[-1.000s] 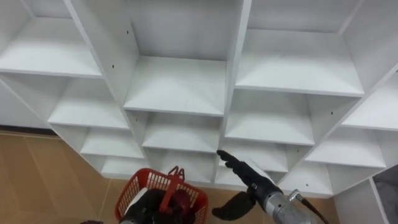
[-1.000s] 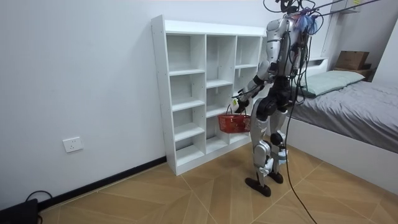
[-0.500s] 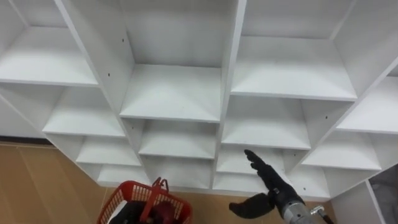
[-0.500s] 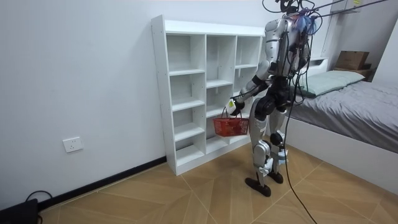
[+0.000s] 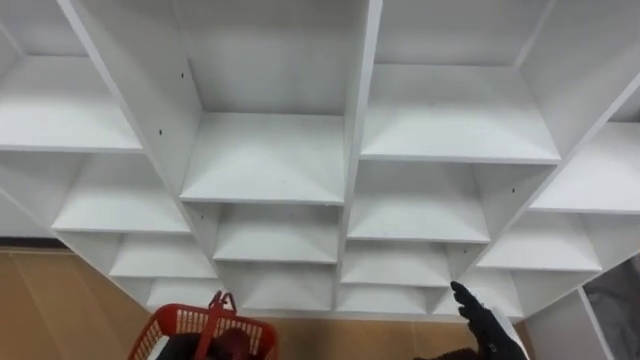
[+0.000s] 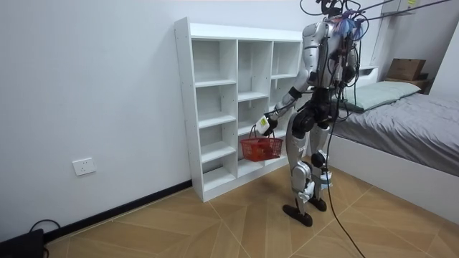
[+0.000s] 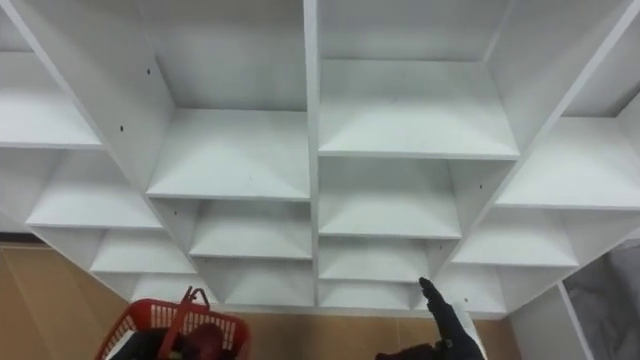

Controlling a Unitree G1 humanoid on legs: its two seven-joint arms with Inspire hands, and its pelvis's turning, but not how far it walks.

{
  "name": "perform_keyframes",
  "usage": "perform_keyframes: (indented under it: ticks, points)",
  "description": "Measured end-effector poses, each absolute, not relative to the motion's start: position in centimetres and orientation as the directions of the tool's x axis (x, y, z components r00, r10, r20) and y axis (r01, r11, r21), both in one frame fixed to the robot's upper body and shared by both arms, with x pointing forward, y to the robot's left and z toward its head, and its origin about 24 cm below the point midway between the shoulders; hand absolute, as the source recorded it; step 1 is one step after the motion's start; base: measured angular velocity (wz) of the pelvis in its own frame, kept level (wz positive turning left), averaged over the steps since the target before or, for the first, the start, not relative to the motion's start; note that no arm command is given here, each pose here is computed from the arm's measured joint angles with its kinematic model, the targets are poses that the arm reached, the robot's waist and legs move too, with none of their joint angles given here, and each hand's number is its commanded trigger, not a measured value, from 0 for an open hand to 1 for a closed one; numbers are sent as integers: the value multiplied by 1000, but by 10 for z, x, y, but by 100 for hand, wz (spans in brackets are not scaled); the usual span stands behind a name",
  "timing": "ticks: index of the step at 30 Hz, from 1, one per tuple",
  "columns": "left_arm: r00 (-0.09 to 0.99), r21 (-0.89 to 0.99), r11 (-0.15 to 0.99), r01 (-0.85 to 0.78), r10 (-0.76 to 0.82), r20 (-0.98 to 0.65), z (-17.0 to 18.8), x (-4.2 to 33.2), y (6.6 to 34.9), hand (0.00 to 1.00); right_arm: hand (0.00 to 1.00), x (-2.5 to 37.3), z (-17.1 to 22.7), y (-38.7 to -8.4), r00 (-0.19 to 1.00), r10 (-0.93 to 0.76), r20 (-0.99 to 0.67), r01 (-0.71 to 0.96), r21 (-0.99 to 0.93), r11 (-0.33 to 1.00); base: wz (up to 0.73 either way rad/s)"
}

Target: Collect fruits from the closet

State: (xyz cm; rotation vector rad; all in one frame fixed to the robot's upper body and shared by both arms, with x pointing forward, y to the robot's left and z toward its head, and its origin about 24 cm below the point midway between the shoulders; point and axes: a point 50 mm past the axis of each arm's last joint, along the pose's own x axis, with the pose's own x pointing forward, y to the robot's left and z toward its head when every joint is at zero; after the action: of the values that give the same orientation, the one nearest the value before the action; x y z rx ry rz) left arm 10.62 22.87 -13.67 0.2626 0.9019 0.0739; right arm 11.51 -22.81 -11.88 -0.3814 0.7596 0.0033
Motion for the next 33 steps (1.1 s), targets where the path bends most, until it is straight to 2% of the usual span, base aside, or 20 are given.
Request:
perform_keyframes:
  ticks: [6,14,20,27,33]
  points:
    - [526,285,958,-22,253,-812,-147,80,242,100,0,78,-139,-244,593,-233,-771,-75,-342,937,-9]
    - [459,305,947,-98,315,-831,-150,63,253,100,0,44,-151,-256,448,-305,-840,-23,-352,936,-3]
    - [425,295,949,-110,313,-849,-153,54,249,100,0,22,-159,-256,333,-324,-885,46,-328,943,2]
    - [381,279,953,-114,301,-874,-157,46,242,100,0,-5,-166,-251,161,-297,-941,17,-298,954,5]
    - [370,279,954,-107,299,-880,-158,43,241,100,0,8,-167,-249,166,-278,-946,-11,-284,959,0]
